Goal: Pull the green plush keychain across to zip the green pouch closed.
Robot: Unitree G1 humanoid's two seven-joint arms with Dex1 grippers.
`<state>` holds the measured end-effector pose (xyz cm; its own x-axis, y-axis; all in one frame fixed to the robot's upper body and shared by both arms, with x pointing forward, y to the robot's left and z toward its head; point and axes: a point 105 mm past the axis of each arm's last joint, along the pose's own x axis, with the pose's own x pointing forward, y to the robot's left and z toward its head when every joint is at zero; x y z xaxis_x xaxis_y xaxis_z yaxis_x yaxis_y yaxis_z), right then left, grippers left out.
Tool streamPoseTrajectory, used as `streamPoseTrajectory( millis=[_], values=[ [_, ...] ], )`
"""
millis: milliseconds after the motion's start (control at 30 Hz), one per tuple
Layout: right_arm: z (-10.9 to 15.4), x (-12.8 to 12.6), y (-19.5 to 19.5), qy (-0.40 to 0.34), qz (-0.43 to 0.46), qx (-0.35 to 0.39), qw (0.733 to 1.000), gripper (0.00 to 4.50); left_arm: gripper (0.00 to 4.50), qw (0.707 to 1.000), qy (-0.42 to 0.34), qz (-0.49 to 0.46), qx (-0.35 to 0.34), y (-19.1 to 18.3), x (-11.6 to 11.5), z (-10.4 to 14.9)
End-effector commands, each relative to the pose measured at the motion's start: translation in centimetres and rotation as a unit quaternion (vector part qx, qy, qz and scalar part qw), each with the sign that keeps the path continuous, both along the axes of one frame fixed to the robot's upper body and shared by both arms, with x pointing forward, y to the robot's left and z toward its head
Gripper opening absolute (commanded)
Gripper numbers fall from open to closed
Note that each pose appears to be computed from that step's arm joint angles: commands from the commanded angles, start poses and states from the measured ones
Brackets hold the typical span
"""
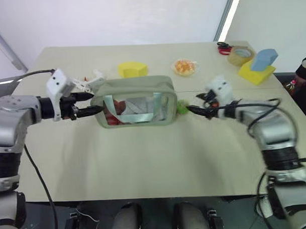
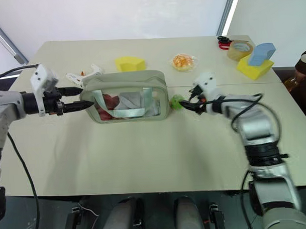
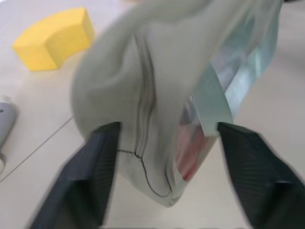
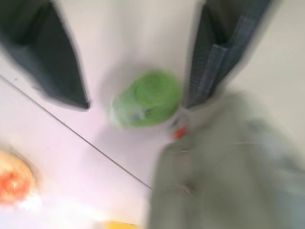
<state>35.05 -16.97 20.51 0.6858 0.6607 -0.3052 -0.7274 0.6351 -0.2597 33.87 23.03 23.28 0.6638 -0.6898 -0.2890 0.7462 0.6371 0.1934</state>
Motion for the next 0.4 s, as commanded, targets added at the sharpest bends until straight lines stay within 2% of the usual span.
streamPoseTrajectory(
  millis=[33, 200, 400],
  values=[
    [4.1, -2.6, 1.3, -0.017, 0.076, 0.023, 0.997, 4.47, 4.49, 1.0, -0.02, 0.011, -0.021, 1.5, -0.9, 2.4],
    [7.5, -2.9, 3.1, -0.05, 0.096, 0.05, 0.993, 4.47, 4.49, 0.998, -0.032, 0.025, -0.053, 2.0, -1.3, 4.1],
    [8.6, -2.2, 3.9, -0.081, 0.084, 0.05, 0.992, 4.47, 4.49, 0.998, -0.027, 0.014, -0.057, 1.4, -1.8, 3.7]
  ],
)
